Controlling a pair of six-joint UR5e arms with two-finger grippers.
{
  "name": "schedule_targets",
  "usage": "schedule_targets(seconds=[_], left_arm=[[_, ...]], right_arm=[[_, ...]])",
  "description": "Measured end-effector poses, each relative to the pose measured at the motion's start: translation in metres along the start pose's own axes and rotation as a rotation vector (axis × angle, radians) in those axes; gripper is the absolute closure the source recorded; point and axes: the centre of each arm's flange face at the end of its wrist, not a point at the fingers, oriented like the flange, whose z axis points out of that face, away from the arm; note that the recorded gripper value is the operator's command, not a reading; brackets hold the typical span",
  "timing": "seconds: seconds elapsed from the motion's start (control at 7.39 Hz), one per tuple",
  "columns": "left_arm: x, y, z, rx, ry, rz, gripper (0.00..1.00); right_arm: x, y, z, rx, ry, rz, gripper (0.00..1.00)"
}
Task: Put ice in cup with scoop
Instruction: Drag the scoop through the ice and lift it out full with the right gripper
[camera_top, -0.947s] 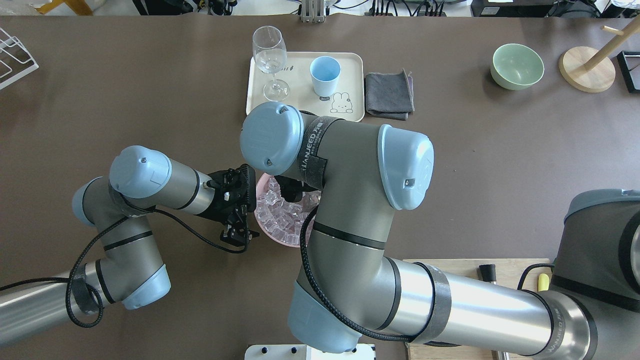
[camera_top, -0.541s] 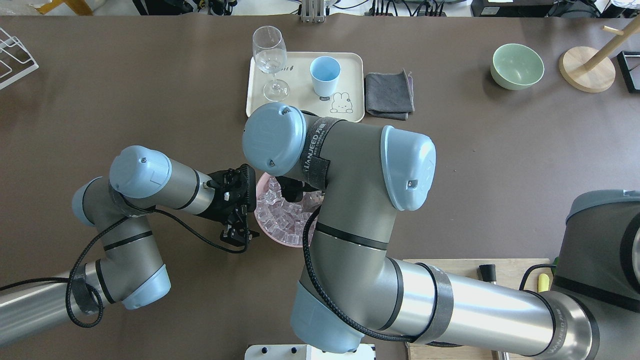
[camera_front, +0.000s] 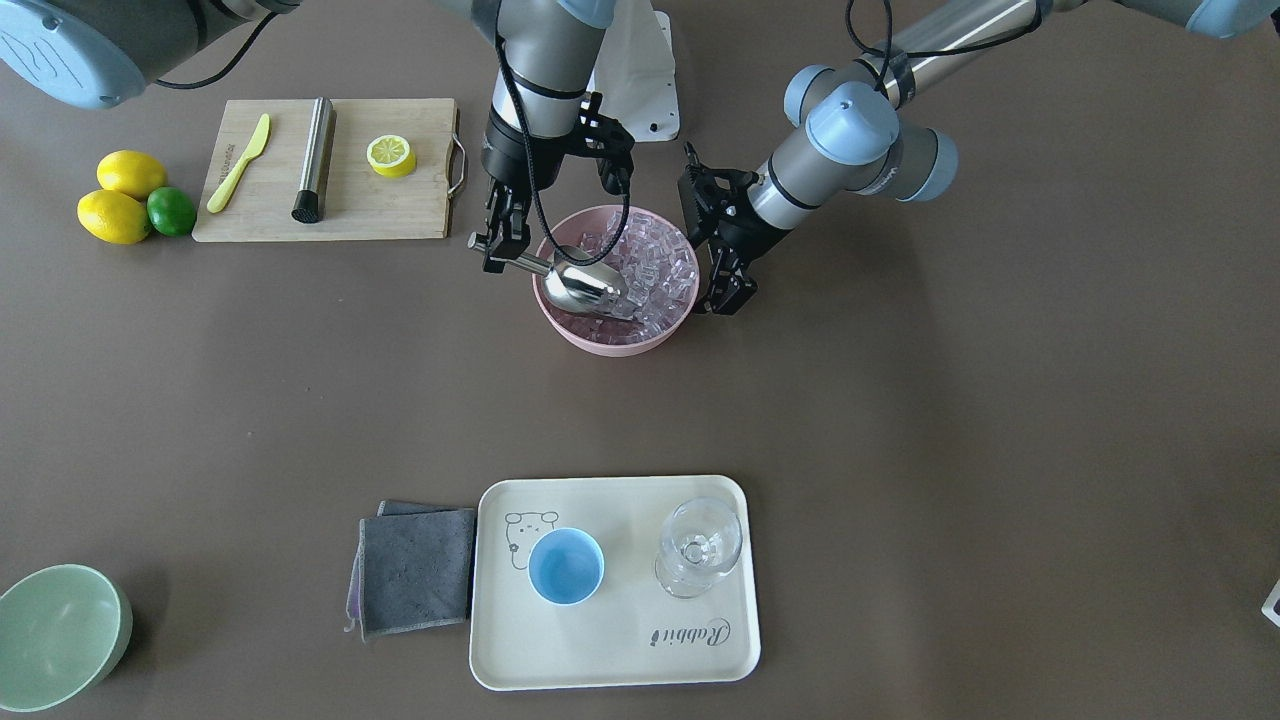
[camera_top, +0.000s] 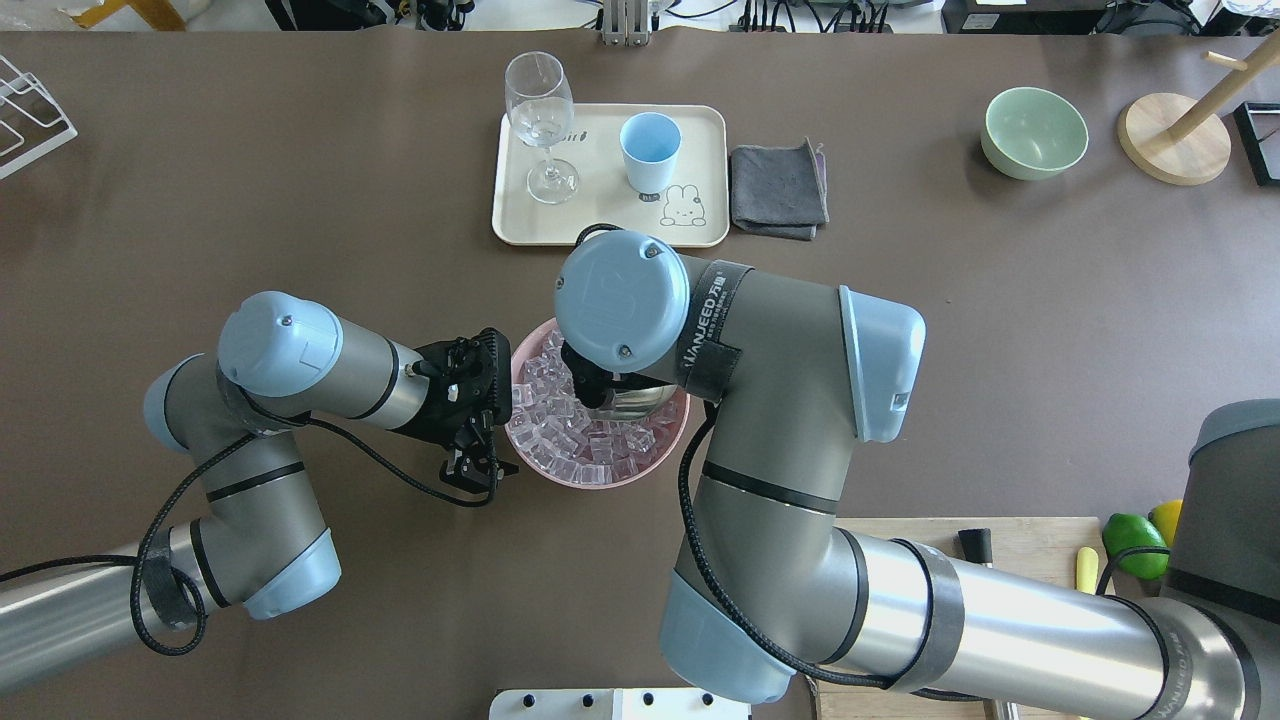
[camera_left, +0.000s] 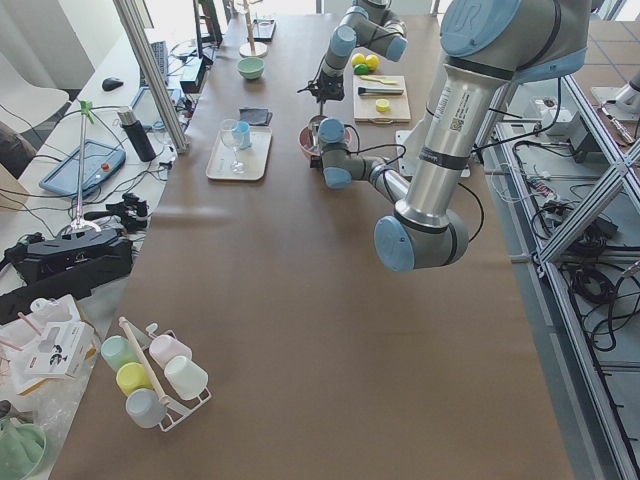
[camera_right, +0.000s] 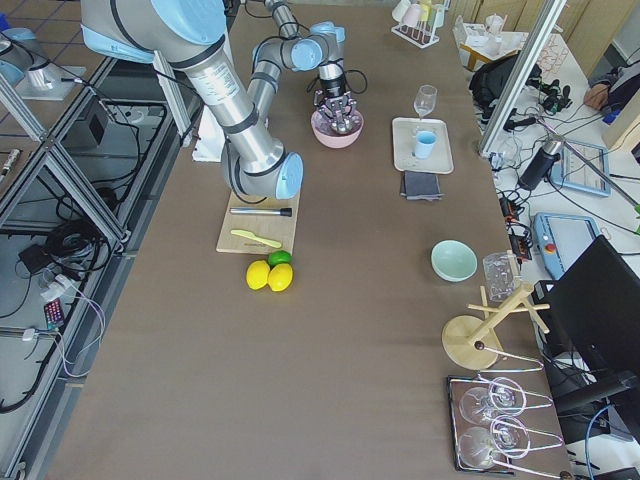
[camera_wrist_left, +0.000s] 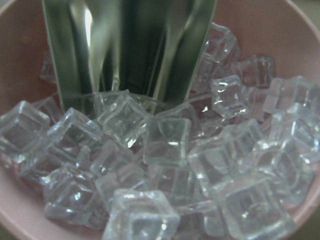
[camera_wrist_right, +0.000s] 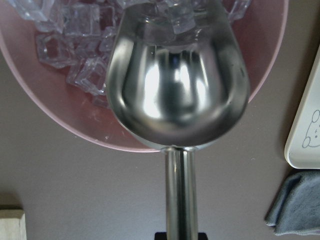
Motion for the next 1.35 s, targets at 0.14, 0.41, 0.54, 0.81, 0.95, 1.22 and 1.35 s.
schedule_targets(seconds=[0.14,0.41,0.54,0.81,0.95,1.22,1.35], left_arm=[[0.0,0.0,0.0,0.0,0.0,0.0,0.01],[0.0,0.0,0.0,0.0,0.0,0.0,0.01],[0.0,0.0,0.0,0.0,0.0,0.0,0.01],[0.0,0.0,0.0,0.0,0.001,0.0,0.01],[0.0,0.0,0.0,0.0,0.001,0.0,0.01],[0.0,0.0,0.0,0.0,0.001,0.0,0.01],[0.0,0.001,0.0,0.0,0.001,0.0,0.01]], right_arm=[[-0.004,0.007,0.005,0.047,0.015,0.002,1.0],[-0.013,0.014,0.013,0.134,0.013,0.026,1.0],[-0.017,0.019,0.016,0.172,0.006,0.038,1.0],[-0.028,0.03,0.031,0.239,-0.009,0.044,1.0],[-0.033,0.035,0.039,0.264,-0.02,0.043,1.0],[-0.038,0.038,0.044,0.303,-0.042,0.043,1.0],[-0.039,0.039,0.047,0.323,-0.046,0.059,1.0]])
